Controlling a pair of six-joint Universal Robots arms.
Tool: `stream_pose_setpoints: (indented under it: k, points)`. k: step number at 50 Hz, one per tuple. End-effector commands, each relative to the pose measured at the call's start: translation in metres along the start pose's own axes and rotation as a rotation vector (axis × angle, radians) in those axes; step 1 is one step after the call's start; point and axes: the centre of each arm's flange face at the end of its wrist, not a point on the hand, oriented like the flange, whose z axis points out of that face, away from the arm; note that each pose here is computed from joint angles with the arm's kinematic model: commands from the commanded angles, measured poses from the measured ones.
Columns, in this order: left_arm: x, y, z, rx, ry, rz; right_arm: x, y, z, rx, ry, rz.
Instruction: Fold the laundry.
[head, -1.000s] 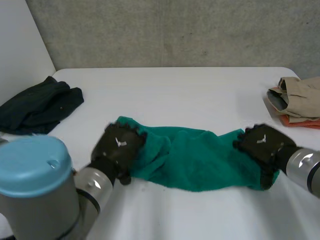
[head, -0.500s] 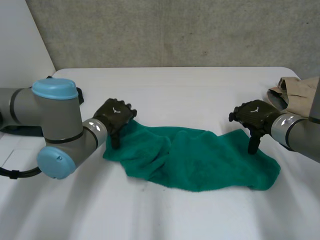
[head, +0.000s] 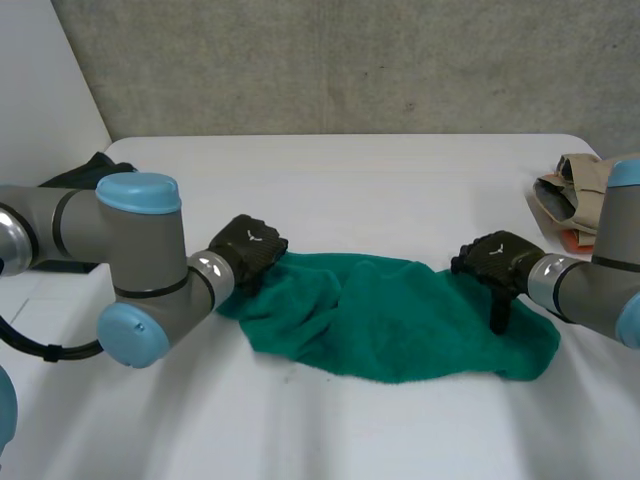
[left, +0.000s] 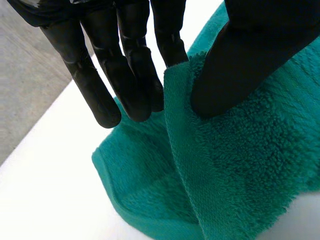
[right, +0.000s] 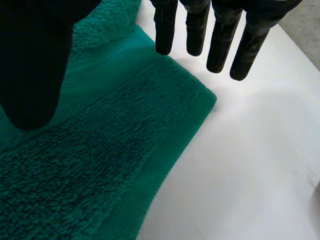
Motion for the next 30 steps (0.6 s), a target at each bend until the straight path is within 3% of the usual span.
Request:
stream_pose_setpoints:
  k: [1,15,20,25,30]
  points:
    - [-0.012,-0.017,-0.002,0.058,-0.111,0.017,-0.003,0.005,0.005,-0.010,-0.013,0.007]
    - [-0.069,-0.090,-0.029,0.365,-0.370,-0.071,0.011,-0.017,-0.005,0.072,0.048,-0.013]
    - [-0.094,-0.116,-0.026,0.508,-0.504,-0.064,0.038,-0.042,0.000,0.236,0.203,-0.025]
    - [-0.114,-0.147,-0.027,0.650,-0.610,-0.069,0.079,-0.090,-0.015,0.512,0.401,0.006]
    - [-0.105,-0.153,-0.029,0.673,-0.586,-0.082,0.080,-0.094,-0.020,0.546,0.386,0.083]
